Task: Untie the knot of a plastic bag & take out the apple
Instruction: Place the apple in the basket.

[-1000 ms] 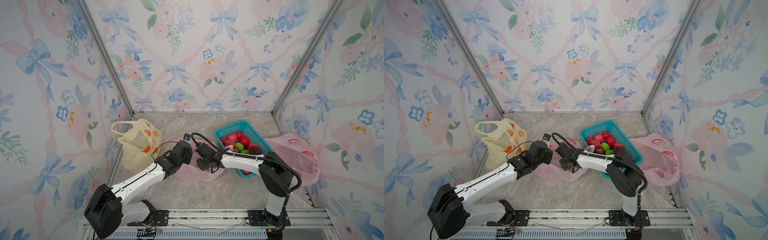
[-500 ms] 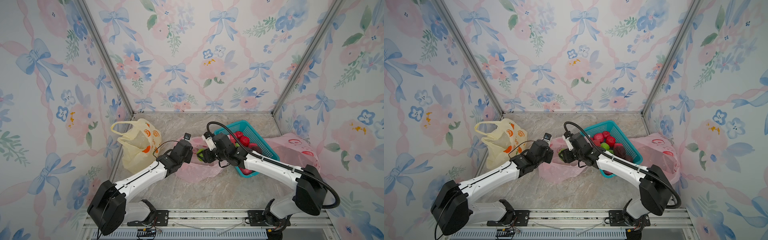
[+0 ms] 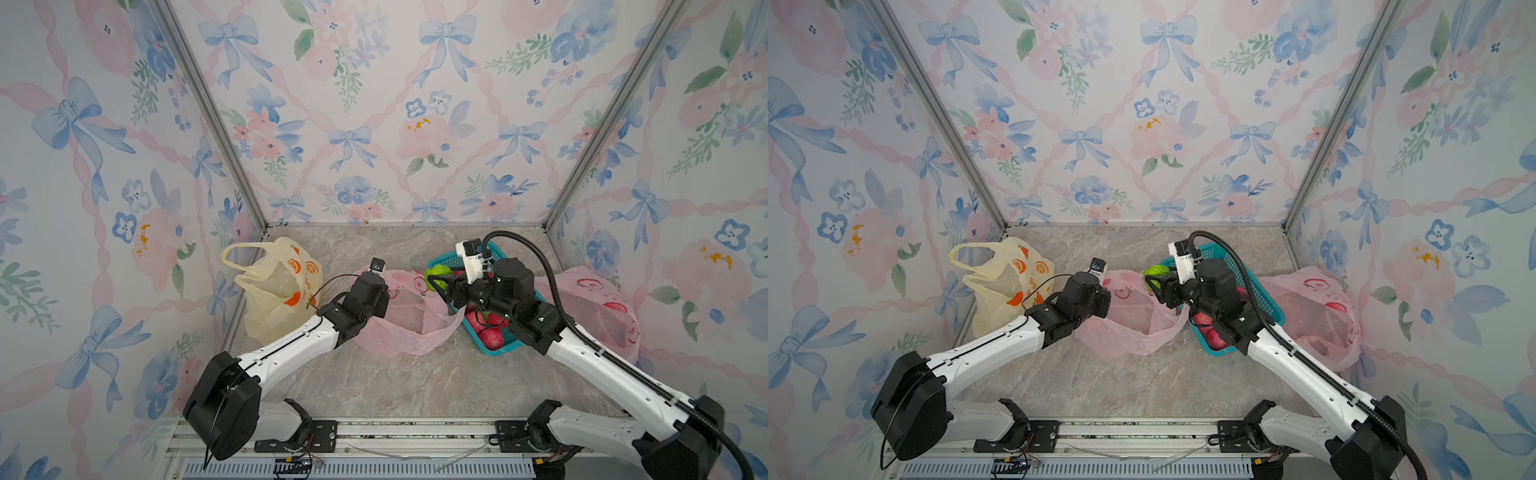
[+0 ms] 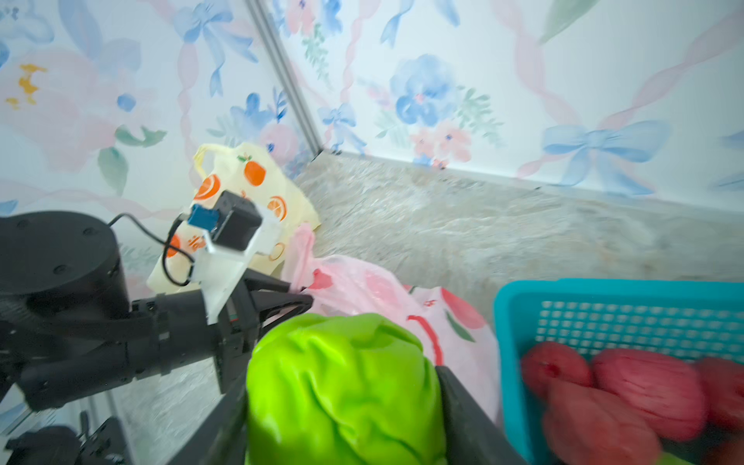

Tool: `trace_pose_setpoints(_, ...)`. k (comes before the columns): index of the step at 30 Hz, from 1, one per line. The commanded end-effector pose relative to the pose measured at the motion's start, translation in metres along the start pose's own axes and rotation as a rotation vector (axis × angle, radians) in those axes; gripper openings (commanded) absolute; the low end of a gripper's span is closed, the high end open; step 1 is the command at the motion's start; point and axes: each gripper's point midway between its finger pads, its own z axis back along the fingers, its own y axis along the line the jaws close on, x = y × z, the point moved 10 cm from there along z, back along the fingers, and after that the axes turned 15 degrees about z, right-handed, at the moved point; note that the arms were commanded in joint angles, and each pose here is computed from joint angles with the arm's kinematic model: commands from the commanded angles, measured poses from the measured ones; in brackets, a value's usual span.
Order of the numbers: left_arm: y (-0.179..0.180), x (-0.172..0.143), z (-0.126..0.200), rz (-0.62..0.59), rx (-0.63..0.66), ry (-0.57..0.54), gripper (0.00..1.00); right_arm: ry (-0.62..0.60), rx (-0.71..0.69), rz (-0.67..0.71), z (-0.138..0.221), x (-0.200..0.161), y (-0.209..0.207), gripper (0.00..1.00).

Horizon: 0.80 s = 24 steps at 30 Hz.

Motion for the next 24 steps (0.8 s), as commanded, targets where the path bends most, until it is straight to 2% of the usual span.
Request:
trace_pose_setpoints(1,-0.001,0.014,-0.002,0.005,0.030,-0.040,0.16,0.074,-0.256,0.000,0.021,-0.012,-0.033,0.50)
trace_pose_setpoints(6,-0.003,0.018,0.000,0.019,0.018,-0.047,0.23,0.192,-0.438,-0.071,0.034,-0.038,-0.074,0.49)
trace_pose_setpoints(10,-0.002,0.022,0.003,0.035,0.013,-0.055,0.41,0.270,-0.559,-0.084,0.040,-0.055,-0.096,0.49)
trace_pose_setpoints(14,0.000,0.028,0.010,0.059,0.013,-0.082,0.53,0.318,-0.621,-0.116,0.045,-0.066,-0.112,0.49)
trace_pose_setpoints(21,0.003,0.043,0.033,0.111,-0.016,-0.153,0.62,0.434,-0.733,-0.134,0.055,-0.080,-0.133,0.48)
trace_pose_setpoints(24,0.005,0.049,0.046,0.136,-0.045,-0.184,0.68,0.487,-0.727,-0.129,0.050,-0.088,-0.136,0.48)
